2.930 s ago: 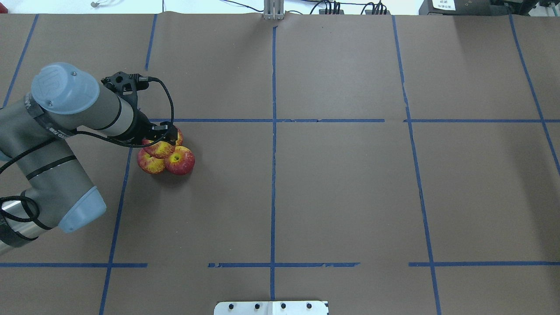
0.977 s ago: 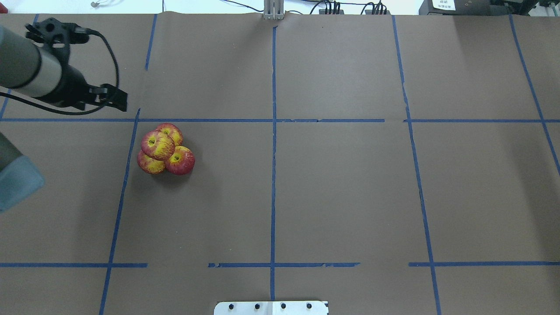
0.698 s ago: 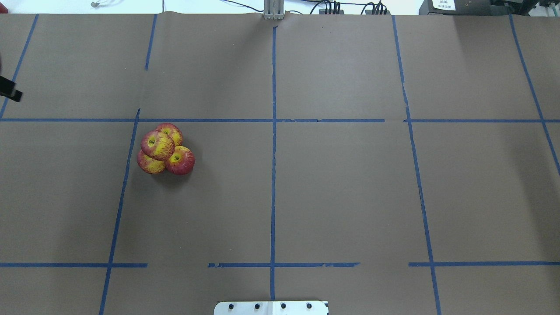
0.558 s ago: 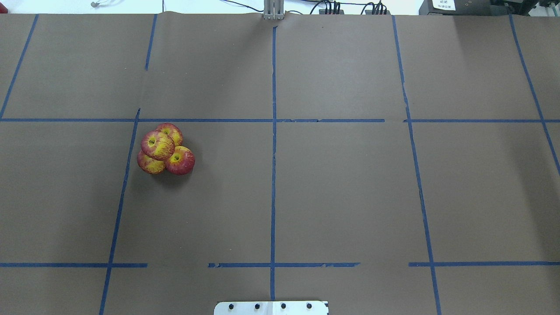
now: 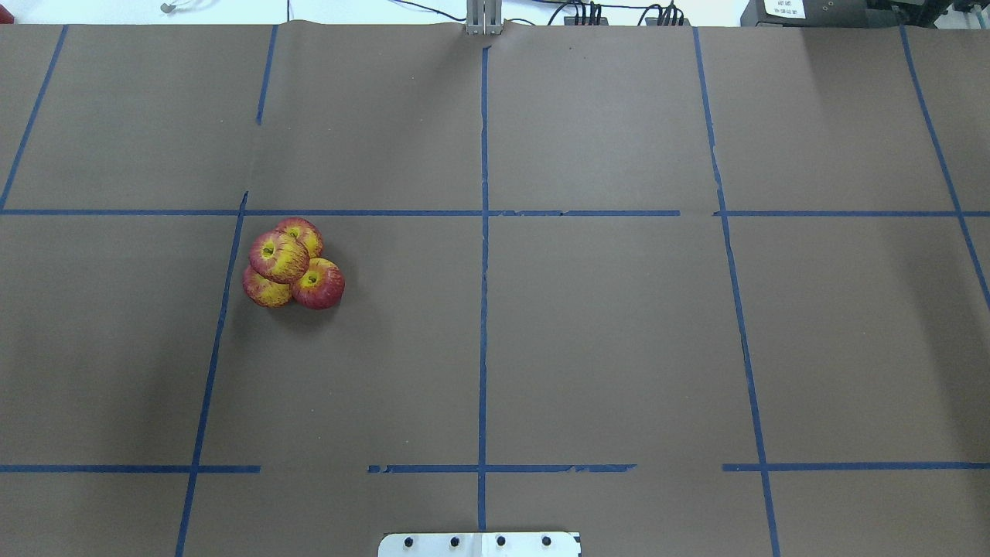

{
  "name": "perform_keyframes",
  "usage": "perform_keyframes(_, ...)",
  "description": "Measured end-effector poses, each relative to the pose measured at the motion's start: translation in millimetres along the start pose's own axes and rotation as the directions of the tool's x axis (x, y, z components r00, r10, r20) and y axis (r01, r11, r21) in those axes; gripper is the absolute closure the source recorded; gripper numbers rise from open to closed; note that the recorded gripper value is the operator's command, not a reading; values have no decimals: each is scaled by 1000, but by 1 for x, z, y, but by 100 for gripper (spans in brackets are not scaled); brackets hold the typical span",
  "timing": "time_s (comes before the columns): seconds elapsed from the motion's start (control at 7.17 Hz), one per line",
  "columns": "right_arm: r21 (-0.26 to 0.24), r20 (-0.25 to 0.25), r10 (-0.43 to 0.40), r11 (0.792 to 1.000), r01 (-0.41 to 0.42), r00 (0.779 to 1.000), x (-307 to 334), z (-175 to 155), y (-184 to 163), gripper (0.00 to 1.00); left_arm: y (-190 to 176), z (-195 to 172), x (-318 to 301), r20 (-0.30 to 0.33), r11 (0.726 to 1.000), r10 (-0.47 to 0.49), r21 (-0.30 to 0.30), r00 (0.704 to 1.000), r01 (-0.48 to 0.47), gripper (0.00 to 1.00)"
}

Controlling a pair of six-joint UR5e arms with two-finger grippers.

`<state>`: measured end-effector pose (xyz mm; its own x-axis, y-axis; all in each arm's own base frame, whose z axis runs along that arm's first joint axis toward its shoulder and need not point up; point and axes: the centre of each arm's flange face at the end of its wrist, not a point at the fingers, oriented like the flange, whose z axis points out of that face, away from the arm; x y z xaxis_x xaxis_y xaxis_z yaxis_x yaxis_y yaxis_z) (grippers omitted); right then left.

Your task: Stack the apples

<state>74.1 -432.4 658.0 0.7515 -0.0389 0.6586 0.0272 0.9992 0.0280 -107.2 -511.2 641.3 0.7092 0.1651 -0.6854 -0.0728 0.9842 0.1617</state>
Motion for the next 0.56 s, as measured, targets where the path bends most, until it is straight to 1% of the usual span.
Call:
perform_keyframes(0.14,0,0,0,1000,0,1000,0,0,0,0,3,3,-2,-37,1000,-27,-14,999,27,0)
perform_keyframes(0.28,0,1,0,1000,0,1000,0,0,0,0,7,4,-1,-58,999,-44,-23,997,43,0)
perform_keyframes(0.56,2,0,-1,1000,1,1000,0,-1,0,0,9,3,2,-67,995,-86,-59,994,82,0)
